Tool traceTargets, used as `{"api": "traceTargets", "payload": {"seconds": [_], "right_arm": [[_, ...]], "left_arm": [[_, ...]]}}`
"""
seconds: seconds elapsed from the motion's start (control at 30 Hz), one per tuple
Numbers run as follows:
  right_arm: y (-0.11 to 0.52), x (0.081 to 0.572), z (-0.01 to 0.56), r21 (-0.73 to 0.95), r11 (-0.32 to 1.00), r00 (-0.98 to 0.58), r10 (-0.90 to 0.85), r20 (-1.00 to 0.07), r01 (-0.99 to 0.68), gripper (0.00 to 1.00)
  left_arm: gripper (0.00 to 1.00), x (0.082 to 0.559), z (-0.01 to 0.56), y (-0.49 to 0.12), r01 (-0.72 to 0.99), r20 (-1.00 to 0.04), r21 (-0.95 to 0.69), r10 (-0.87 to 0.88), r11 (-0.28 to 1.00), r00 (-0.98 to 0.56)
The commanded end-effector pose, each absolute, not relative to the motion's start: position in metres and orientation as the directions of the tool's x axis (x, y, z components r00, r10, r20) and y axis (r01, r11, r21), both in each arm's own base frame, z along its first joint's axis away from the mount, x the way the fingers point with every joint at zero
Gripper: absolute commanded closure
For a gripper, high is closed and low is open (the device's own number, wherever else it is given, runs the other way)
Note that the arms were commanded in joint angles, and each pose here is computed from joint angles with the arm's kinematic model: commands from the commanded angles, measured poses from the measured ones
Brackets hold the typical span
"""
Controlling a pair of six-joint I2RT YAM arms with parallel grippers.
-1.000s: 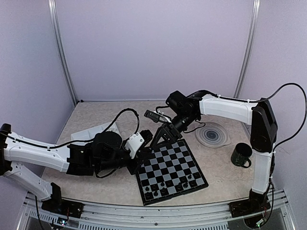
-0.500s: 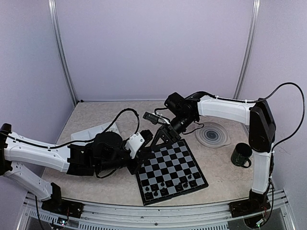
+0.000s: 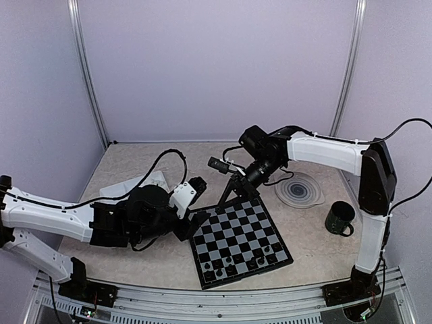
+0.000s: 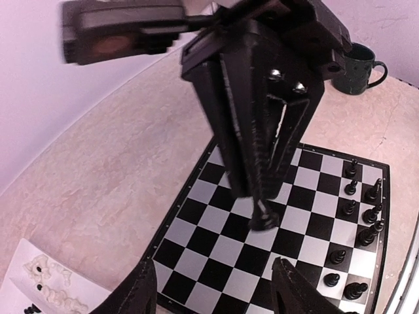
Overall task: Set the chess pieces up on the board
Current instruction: Place the king on a8.
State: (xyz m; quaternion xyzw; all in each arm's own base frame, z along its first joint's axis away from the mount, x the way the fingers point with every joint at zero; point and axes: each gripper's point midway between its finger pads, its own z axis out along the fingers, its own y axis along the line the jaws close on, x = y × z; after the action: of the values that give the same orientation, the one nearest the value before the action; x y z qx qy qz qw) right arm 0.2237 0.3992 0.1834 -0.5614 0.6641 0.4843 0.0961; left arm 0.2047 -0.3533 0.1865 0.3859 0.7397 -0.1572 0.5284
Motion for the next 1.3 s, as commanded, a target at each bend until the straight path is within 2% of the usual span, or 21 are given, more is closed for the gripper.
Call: {"api": "traceTargets", "payload": {"seconds": [0.0, 0.23, 0.4, 0.63, 0.77, 0.9, 1.27], "right_arm": [[0.362, 0.249, 0.19, 0.284, 0.034, -0.23, -0.683, -0.693, -0.958, 0.94], [0.3, 0.245, 0.165, 0.048, 0.154, -0.15, -0.773, -0.617, -0.987, 0.94], [0.261, 0.23, 0.147, -0.069, 0.176, -0.108, -0.822, -0.559, -0.982, 0.94], [0.239, 0.189, 0.137, -0.105, 0.062, 0.007, -0.83, -0.557, -0.993, 0.94], [0.23, 0.167, 0.111, -0.125, -0.008, 0.071, -0.855, -0.514, -0.992, 0.93], [0.225, 0.158, 0.09, -0.12, -0.03, 0.084, -0.873, -0.481, -0.992, 0.94], [0.224, 0.146, 0.062, -0.102, -0.05, 0.092, -0.888, -0.451, -0.993, 0.93]], "left_arm": [[0.37, 0.217, 0.213, -0.326, 0.681, -0.918, 0.181, 0.37, 0.71, -0.141], [0.34, 0.286, 0.214, -0.256, 0.442, -0.885, 0.17, 0.334, 0.881, -0.324], [0.33, 0.299, 0.205, -0.238, 0.38, -0.876, 0.179, 0.323, 0.907, -0.359], [0.33, 0.299, 0.195, -0.24, 0.389, -0.86, 0.185, 0.341, 0.902, -0.38], [0.33, 0.301, 0.19, -0.238, 0.378, -0.85, 0.198, 0.35, 0.904, -0.393], [0.33, 0.308, 0.185, -0.225, 0.316, -0.839, 0.216, 0.341, 0.924, -0.423], [0.33, 0.311, 0.18, -0.22, 0.3, -0.83, 0.219, 0.339, 0.928, -0.444]]}}
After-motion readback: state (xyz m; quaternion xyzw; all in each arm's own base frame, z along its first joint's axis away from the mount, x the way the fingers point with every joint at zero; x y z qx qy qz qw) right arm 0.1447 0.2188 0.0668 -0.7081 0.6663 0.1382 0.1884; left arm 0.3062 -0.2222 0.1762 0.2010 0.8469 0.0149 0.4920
